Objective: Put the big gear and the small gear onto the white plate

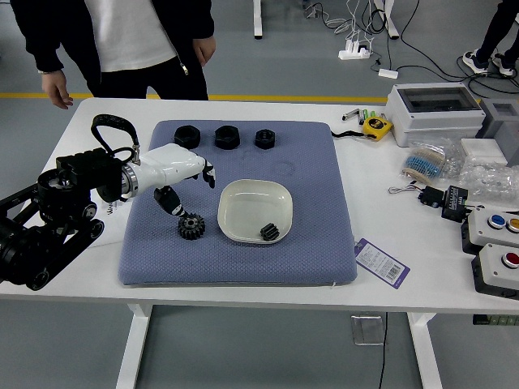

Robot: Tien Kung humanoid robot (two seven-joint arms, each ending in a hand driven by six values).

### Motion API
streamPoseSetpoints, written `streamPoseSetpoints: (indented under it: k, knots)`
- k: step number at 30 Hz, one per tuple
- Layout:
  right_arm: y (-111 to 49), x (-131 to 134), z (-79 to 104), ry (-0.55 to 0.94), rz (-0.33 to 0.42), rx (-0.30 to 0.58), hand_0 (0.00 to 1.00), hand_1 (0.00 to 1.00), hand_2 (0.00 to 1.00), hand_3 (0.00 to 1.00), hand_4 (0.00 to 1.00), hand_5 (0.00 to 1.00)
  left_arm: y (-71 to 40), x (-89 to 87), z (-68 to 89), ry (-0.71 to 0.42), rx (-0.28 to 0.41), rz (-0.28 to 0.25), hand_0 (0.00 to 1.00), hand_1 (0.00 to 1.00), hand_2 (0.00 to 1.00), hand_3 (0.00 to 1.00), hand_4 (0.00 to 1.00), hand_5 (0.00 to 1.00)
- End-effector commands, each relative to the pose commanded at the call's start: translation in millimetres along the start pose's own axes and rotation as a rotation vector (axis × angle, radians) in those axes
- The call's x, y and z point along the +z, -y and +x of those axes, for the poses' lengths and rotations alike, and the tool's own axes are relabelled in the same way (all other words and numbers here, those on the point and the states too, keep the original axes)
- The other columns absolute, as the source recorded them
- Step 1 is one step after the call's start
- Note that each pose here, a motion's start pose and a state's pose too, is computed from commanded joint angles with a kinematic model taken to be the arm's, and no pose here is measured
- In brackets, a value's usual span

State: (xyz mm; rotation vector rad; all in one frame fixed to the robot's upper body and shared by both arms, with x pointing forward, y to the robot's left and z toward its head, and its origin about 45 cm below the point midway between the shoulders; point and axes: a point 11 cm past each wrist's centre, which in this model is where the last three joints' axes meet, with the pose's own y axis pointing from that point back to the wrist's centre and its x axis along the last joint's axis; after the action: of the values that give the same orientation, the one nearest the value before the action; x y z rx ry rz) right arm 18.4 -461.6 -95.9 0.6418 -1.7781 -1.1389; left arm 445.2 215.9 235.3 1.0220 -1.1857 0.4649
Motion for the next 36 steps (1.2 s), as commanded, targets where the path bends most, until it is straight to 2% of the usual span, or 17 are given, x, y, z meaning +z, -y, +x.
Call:
streamPoseSetpoints:
  k: [1,2,10,25,26,31,32,36]
  knots:
    - [0.0,0,-0.2,0.0,0.0,0.0,0.662,0.65,0.73,0.593,0.791,0.719,-0.5,0.0,-2.5,-0.007,-0.022,0.012,0.569,0.65,0.72,0.667,0.998,0.002]
    - [0.0,0,-0.3,0.001,0.0,0.0,0.662,0.65,0.73,0.592,0.792,0.718,-0.7,-0.1,-3.7,-0.01,-0.032,0.017,0.556,0.669,0.734,0.736,0.998,0.002]
    - [-0.2,-1,-1.2,0.003,0.0,-0.001,0.661,0.65,0.729,0.592,0.792,0.718,0.9,-6.3,-12.2,-0.094,-0.076,0.069,0.551,0.665,0.734,0.754,0.998,0.002]
    - [-0.4,-2,-2.0,0.0,0.002,-0.004,0.661,0.65,0.73,0.592,0.791,0.718,6.7,-4.9,-31.5,-0.187,-0.13,0.1,0.551,0.65,0.717,0.761,0.998,0.002]
    - [-0.4,-2,-2.1,0.0,0.002,-0.004,0.662,0.65,0.729,0.591,0.791,0.718,6.9,-4.3,-32.5,-0.194,-0.131,0.099,0.526,0.62,0.673,0.753,0.998,0.031]
    - [-0.5,-3,-2.3,-0.001,0.004,-0.004,0.662,0.65,0.729,0.591,0.791,0.718,8.0,-4.0,-35.3,-0.22,-0.135,0.101,0.526,0.62,0.673,0.753,0.998,0.031]
    - [-0.5,-3,-2.3,-0.001,0.004,-0.004,0.662,0.649,0.729,0.592,0.791,0.718,8.4,-4.7,-35.9,-0.226,-0.135,0.104,0.468,0.521,0.566,0.677,0.998,0.048]
    - [-0.6,-3,-2.5,-0.001,0.004,-0.004,0.662,0.649,0.729,0.592,0.791,0.718,9.2,-6.7,-38.4,-0.237,-0.138,0.114,0.468,0.521,0.566,0.677,0.998,0.048]
